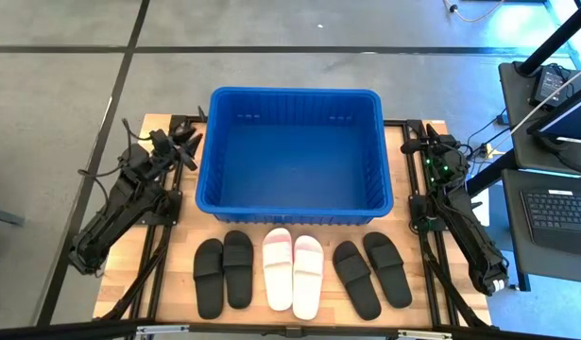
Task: Pick and place slides into bin
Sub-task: Put the black slide into the blue bin
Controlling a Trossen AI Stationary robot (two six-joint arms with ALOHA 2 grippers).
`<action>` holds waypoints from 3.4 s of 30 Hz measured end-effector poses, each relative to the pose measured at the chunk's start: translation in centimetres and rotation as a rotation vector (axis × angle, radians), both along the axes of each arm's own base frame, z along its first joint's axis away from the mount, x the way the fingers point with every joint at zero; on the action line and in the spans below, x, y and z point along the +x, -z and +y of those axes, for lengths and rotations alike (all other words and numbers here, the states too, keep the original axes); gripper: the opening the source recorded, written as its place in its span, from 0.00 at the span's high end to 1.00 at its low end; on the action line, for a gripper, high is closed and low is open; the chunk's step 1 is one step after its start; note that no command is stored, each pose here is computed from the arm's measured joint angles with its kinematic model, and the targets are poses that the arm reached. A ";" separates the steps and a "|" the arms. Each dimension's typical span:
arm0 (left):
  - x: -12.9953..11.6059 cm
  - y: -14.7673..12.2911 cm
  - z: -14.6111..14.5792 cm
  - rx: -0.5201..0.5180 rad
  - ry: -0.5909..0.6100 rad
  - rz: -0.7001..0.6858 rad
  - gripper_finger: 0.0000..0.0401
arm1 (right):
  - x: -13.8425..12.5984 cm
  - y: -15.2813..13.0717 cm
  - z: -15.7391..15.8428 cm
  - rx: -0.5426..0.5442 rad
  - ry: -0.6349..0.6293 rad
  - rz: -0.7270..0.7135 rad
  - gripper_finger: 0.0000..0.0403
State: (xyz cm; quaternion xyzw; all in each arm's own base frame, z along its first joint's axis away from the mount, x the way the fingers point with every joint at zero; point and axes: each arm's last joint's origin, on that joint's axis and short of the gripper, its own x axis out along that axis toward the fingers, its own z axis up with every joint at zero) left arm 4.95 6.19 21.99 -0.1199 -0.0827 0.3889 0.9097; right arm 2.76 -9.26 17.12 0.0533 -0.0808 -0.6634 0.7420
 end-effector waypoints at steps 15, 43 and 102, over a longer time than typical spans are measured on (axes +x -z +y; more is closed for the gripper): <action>0.6 -1.1 -0.6 0.127 0.160 -0.038 0.47 | 0.0 0.0 0.0 -0.001 0.000 0.000 0.72; 3.8 -13.0 -0.2 0.315 0.455 0.235 0.48 | 0.0 0.0 0.0 -0.001 0.000 -0.001 0.72; 17.2 -4.5 -32.0 -0.345 0.372 1.503 0.48 | 0.0 0.0 0.0 0.002 -0.001 -0.004 0.72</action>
